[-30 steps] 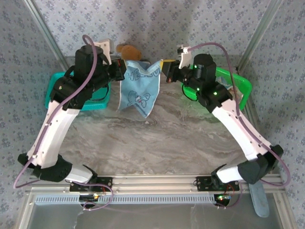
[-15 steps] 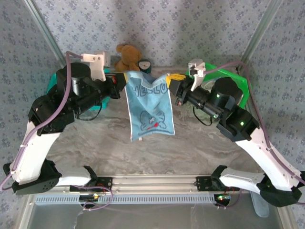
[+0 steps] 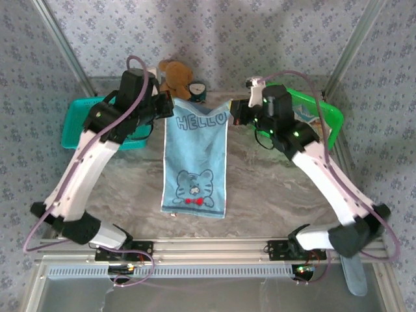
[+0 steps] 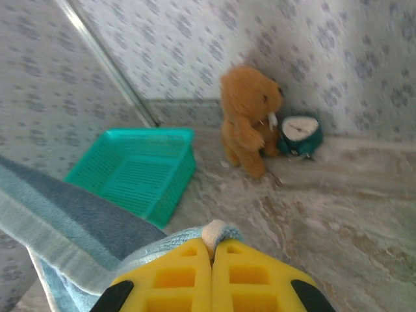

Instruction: Fold and stack the towels

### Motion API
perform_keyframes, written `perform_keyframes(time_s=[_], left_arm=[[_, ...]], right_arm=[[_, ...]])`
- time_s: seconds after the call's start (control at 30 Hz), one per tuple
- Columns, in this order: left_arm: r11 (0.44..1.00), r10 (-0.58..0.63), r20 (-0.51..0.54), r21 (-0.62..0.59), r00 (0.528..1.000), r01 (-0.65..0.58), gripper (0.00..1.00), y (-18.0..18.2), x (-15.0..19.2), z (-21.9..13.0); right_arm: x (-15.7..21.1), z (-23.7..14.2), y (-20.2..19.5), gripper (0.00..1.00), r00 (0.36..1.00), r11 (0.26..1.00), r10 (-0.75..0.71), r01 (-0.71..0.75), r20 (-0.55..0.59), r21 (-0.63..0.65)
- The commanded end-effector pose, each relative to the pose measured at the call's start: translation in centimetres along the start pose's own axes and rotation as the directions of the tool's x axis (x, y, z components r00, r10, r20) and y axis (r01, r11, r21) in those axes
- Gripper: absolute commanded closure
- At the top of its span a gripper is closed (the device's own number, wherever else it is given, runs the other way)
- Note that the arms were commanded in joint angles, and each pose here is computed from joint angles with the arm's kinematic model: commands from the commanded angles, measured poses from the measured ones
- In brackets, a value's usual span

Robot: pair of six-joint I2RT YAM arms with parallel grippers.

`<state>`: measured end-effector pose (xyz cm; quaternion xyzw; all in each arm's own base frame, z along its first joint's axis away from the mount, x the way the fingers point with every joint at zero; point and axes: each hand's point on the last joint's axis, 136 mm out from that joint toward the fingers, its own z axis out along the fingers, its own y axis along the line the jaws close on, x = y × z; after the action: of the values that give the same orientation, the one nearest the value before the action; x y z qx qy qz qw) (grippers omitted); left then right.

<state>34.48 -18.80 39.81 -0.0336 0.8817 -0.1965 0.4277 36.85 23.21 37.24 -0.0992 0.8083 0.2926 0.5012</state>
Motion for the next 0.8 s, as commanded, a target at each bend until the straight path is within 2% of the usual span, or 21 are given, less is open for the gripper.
perform_keyframes(time_s=[0.0,0.17,0.4,0.5,0.77], left_arm=[[0.997,-0.053,-0.021,0.062,0.998,0.054,1.00,0.6,-1.4,4.1],[0.999,-0.049,-0.081,0.010,0.995,0.050,1.00,3.3,-1.1,9.9],[0.995,-0.087,-0.245,-0.059,0.966,0.074,1.00,6.7,3.7,16.2],[0.993,-0.110,-0.291,-0.079,0.950,0.091,1.00,7.9,6.1,17.3],[0.984,-0.165,-0.374,-0.130,0.913,0.124,1.00,10.4,11.7,17.3]], right_arm=[[-1.7,3.6,-0.9,1.00,0.998,0.996,0.059,-0.060,-0.010,-0.071],[-0.3,9.5,-5.4,1.00,0.989,0.990,0.121,-0.126,-0.083,-0.055],[4.4,13.8,-9.1,1.00,0.935,0.959,0.275,-0.283,-0.224,-0.004],[7.2,14.5,-8.9,1.00,0.894,0.933,0.341,-0.359,-0.290,-0.009],[13.9,13.2,-8.0,1.00,0.851,0.917,0.382,-0.397,-0.360,0.033]])
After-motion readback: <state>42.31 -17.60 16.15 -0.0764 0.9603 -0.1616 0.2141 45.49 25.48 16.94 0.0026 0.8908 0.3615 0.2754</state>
